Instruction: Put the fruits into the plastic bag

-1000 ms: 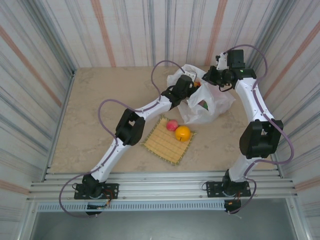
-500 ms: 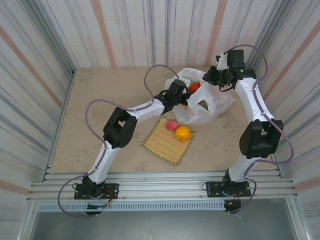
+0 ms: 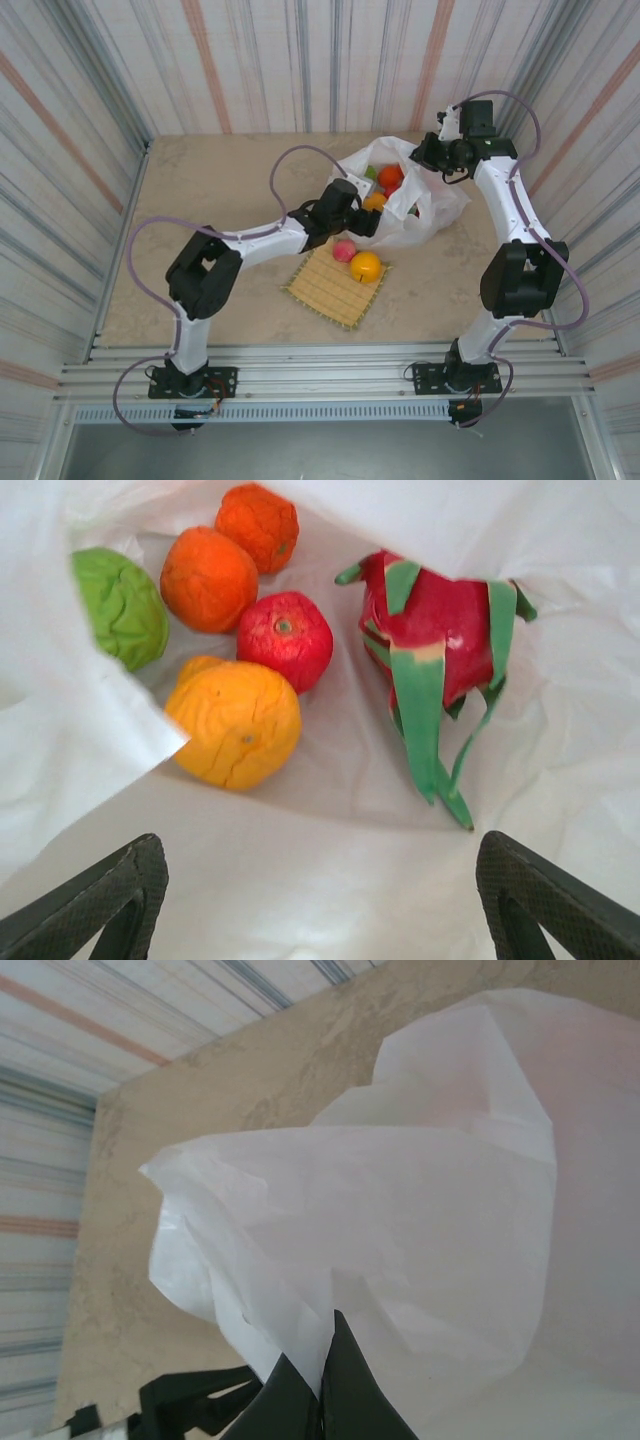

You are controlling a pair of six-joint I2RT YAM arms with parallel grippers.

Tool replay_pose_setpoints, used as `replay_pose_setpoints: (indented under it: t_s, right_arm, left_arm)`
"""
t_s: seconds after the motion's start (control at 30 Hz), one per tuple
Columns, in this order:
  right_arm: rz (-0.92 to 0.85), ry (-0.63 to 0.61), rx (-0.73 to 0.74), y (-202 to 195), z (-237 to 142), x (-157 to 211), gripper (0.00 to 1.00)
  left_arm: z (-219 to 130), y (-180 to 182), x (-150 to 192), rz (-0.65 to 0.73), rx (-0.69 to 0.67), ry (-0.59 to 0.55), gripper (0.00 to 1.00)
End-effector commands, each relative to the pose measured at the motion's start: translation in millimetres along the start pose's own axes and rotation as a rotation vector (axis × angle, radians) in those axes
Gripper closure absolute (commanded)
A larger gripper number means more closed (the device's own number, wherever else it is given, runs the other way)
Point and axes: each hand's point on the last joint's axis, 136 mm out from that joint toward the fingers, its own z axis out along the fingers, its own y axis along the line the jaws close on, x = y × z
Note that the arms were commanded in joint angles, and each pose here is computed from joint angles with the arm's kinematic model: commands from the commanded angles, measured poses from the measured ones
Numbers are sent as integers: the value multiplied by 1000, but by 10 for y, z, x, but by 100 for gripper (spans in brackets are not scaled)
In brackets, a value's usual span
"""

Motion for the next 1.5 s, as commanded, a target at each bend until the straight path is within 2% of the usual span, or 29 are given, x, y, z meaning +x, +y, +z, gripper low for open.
replay_pose_setpoints:
  t_s: [0.0, 0.2, 0.3, 0.37, 0.53, 0.67, 0.9, 1.1, 1.27, 1.47]
  right_arm:
    - [-9, -24, -17, 64, -117, -22, 100]
    - [-6, -21, -18, 47, -111, -9, 100]
    - [-8, -21, -20, 53, -110, -5, 100]
    - [-8, -24, -24, 60, -116, -8, 100]
    - [-9, -22, -29, 78, -121, 1, 100]
    - [-11, -25, -27, 74, -143, -3, 100]
    - [-10, -27, -26, 64, -154, -21, 100]
    - [-10, -26, -31, 86, -154, -34, 100]
    - [-9, -25, -27, 72, -154, -25, 100]
    - [-8, -24, -24, 60, -150, -14, 100]
  left_arm:
    - [-273, -33, -56, 5, 23, -15, 16]
    - [-683, -25, 28, 54, 46, -29, 18]
    - [-878, 283, 0, 25, -81, -64, 17]
    - [-921, 585, 24, -42, -163, -41, 16]
    - [-738, 1006, 176, -97, -222, 40, 13]
    - [-533, 1147, 263, -129, -182, 75, 12]
    - [-151, 1088, 439, -187, -28, 112, 11]
    - [116, 1080, 467, -211, 13, 108, 13]
    - [355, 1090, 471, -258, 41, 102, 24]
    - [446, 1055, 308, -304, 75, 40, 58]
